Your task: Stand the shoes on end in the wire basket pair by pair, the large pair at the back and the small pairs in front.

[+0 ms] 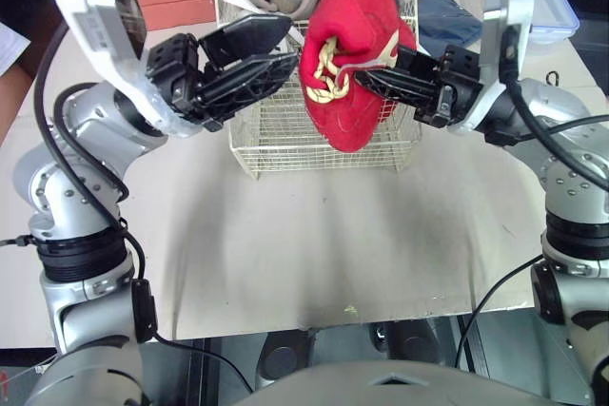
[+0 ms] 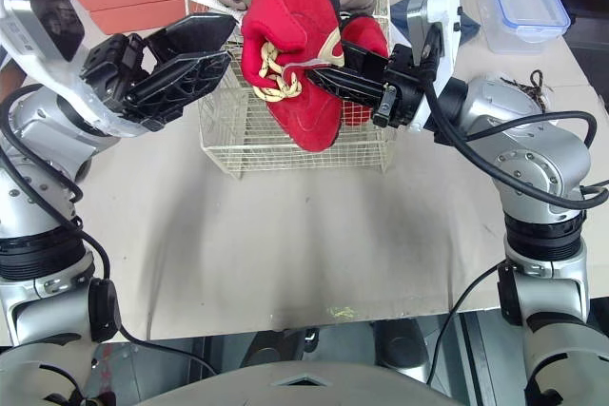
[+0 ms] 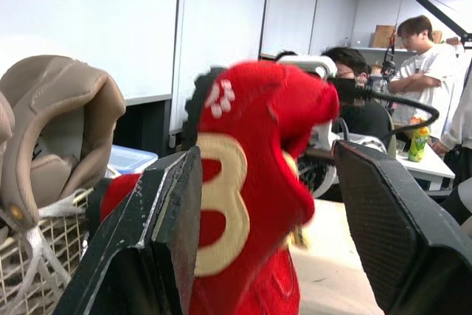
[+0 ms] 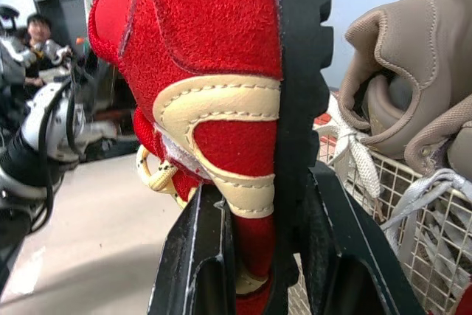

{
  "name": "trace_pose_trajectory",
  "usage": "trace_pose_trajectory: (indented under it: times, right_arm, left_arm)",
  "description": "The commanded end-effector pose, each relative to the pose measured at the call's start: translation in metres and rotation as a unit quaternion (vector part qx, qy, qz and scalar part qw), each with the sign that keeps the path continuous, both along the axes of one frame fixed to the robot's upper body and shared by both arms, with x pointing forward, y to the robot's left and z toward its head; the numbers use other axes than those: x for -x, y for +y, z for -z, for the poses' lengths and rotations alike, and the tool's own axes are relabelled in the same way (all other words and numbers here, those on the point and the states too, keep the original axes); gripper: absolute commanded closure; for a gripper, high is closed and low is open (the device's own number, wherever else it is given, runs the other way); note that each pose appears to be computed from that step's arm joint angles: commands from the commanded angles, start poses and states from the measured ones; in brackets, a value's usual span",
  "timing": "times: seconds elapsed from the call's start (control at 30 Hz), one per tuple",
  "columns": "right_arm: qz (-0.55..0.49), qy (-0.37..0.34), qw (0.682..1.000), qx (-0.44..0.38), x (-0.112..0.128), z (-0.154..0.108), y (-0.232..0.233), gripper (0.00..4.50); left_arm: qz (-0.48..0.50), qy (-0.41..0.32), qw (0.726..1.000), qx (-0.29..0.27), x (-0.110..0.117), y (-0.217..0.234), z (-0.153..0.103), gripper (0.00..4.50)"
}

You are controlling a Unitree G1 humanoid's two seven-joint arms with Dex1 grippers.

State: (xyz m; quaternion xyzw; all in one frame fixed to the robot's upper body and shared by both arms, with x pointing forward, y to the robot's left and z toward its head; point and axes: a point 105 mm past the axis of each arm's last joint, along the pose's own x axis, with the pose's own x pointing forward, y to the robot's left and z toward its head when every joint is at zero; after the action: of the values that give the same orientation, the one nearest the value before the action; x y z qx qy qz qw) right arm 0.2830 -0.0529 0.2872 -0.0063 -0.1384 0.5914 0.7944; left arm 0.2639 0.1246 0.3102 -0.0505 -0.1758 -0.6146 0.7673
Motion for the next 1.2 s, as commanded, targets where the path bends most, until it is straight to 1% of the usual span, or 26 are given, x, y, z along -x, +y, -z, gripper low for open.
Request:
trace_pose_trajectory:
  times: [0.03, 0.13, 0.23, 0.27, 0.3, 0.33, 0.43, 0.5, 0.53, 0.7, 0.77, 0.83, 0.9, 0.97, 1.0, 1.1, 1.17, 1.2]
  right_arm:
    - [-0.006, -0.035, 0.999, -0.011, 0.006, -0.011, 0.001, 4.13]
    - [-0.008, -0.040, 0.999, -0.010, 0.008, -0.012, 0.004, 4.13]
    - [-0.014, -0.042, 0.999, -0.008, 0.011, -0.012, 0.006, 4.13]
    - [-0.015, -0.043, 0.999, -0.007, 0.012, -0.012, 0.006, 4.13]
    - [-0.016, -0.043, 0.999, -0.007, 0.012, -0.012, 0.006, 4.13]
    - [-0.016, -0.043, 0.999, -0.006, 0.012, -0.012, 0.006, 4.13]
    - [-0.013, -0.042, 0.999, -0.002, 0.011, -0.010, 0.005, 4.13]
    - [-0.012, -0.040, 0.999, 0.003, 0.011, -0.009, 0.004, 4.13]
    - [-0.012, -0.038, 0.999, 0.008, 0.011, -0.008, 0.004, 4.13]
    - [-0.022, -0.026, 0.999, 0.017, 0.015, -0.010, -0.001, 1.77]
    - [-0.003, -0.041, 0.999, 0.016, 0.014, -0.014, -0.008, 0.86]
    - [0.005, -0.044, 0.999, 0.009, 0.016, -0.017, -0.017, 0.03]
    - [0.014, -0.045, 0.999, 0.006, 0.018, -0.020, -0.027, 0.00]
    - [0.033, -0.049, 0.998, 0.016, 0.017, -0.020, -0.036, 0.00]
    - [0.041, -0.050, 0.998, 0.021, 0.017, -0.020, -0.039, 0.00]
    - [0.057, -0.050, 0.997, 0.035, 0.017, -0.019, -0.049, 0.00]
    - [0.065, -0.052, 0.996, 0.042, 0.017, -0.019, -0.054, 0.00]
    - [0.067, -0.052, 0.995, 0.044, 0.018, -0.019, -0.055, 0.00]
  left_arm:
    - [-0.025, -0.015, 0.999, -0.016, -0.005, -0.009, -0.001, 1.41]
    - [-0.029, -0.013, 0.999, -0.044, -0.008, -0.016, 0.011, 1.41]
    - [-0.050, -0.014, 0.998, -0.043, -0.017, -0.017, 0.015, 1.41]
    - [-0.056, -0.019, 0.997, -0.039, -0.020, -0.017, 0.014, 1.91]
    - [-0.063, -0.022, 0.997, -0.030, -0.022, -0.016, 0.011, 2.12]
    - [-0.067, -0.026, 0.997, -0.021, -0.023, -0.016, 0.008, 2.71]
    - [-0.054, -0.033, 0.998, -0.002, -0.020, -0.016, 0.002, 3.74]
    - [-0.044, -0.028, 0.999, 0.004, -0.016, -0.017, 0.002, 4.29]
    - [-0.044, -0.026, 0.999, 0.004, -0.016, -0.017, 0.002, 4.33]
    - [-0.091, -0.041, 0.995, 0.026, -0.018, -0.007, -0.004, 4.34]
    - [-0.148, -0.059, 0.986, 0.056, -0.023, 0.007, -0.015, 4.34]
    - [-0.193, -0.082, 0.975, 0.069, -0.022, 0.016, -0.022, 4.34]
    - [-0.234, -0.102, 0.964, 0.076, -0.019, 0.020, -0.025, 4.35]
    - [-0.276, -0.106, 0.950, 0.101, -0.019, 0.024, -0.028, 4.35]
    - [-0.287, -0.108, 0.946, 0.103, -0.018, 0.023, -0.028, 4.35]
    - [-0.330, -0.115, 0.935, 0.051, -0.022, 0.019, -0.012, 4.35]
    - [-0.377, -0.121, 0.916, 0.057, -0.028, 0.028, -0.011, 4.35]
    - [-0.386, -0.126, 0.912, 0.065, -0.028, 0.030, -0.012, 4.35]
